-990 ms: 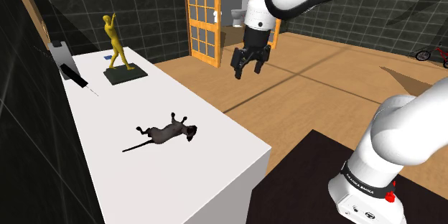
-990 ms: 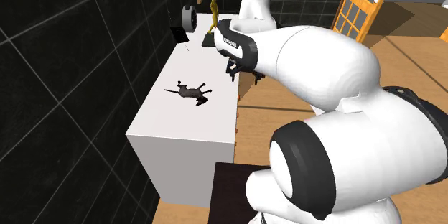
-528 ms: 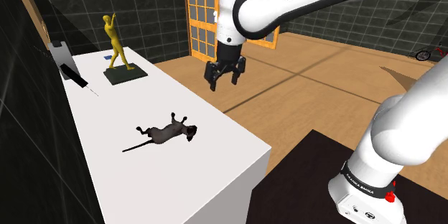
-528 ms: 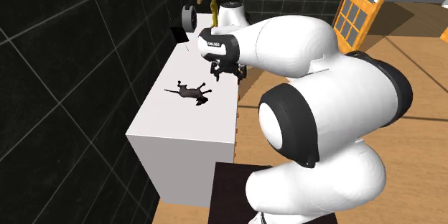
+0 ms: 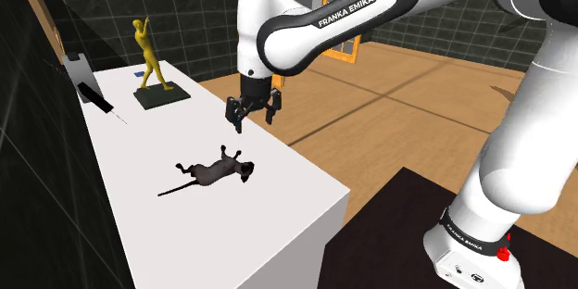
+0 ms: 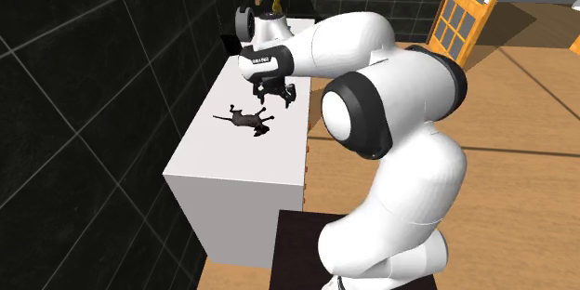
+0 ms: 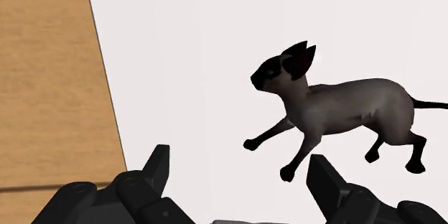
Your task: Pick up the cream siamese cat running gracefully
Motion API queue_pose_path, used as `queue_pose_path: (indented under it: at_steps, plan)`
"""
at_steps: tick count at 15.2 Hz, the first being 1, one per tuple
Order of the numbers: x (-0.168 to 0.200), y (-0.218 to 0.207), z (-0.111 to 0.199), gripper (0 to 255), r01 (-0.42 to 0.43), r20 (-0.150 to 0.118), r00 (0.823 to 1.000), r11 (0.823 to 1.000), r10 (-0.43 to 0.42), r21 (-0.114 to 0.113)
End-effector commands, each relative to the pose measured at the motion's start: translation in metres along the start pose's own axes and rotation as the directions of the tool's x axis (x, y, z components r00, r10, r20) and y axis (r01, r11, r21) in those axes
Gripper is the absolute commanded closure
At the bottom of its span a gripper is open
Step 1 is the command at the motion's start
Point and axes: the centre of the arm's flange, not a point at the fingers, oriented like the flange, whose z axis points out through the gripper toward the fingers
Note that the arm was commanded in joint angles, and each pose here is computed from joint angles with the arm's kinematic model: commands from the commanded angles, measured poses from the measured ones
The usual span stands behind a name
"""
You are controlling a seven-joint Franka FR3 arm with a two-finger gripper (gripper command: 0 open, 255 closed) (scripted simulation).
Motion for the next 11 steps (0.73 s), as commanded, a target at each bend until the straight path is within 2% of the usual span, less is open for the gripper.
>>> queue_pose_path:
  at_steps: [1, 7, 11]
  plan:
    - [0.008, -0.022, 0.015, 0, -0.006, -0.001, 1.000, 1.000, 0.006, 0.001]
    - [0.035, -0.084, 0.053, 0, -0.019, -0.003, 1.000, 1.000, 0.019, 0.000]
    - [0.033, -0.083, 0.074, 0, -0.019, -0.003, 1.000, 1.000, 0.019, 0.000]
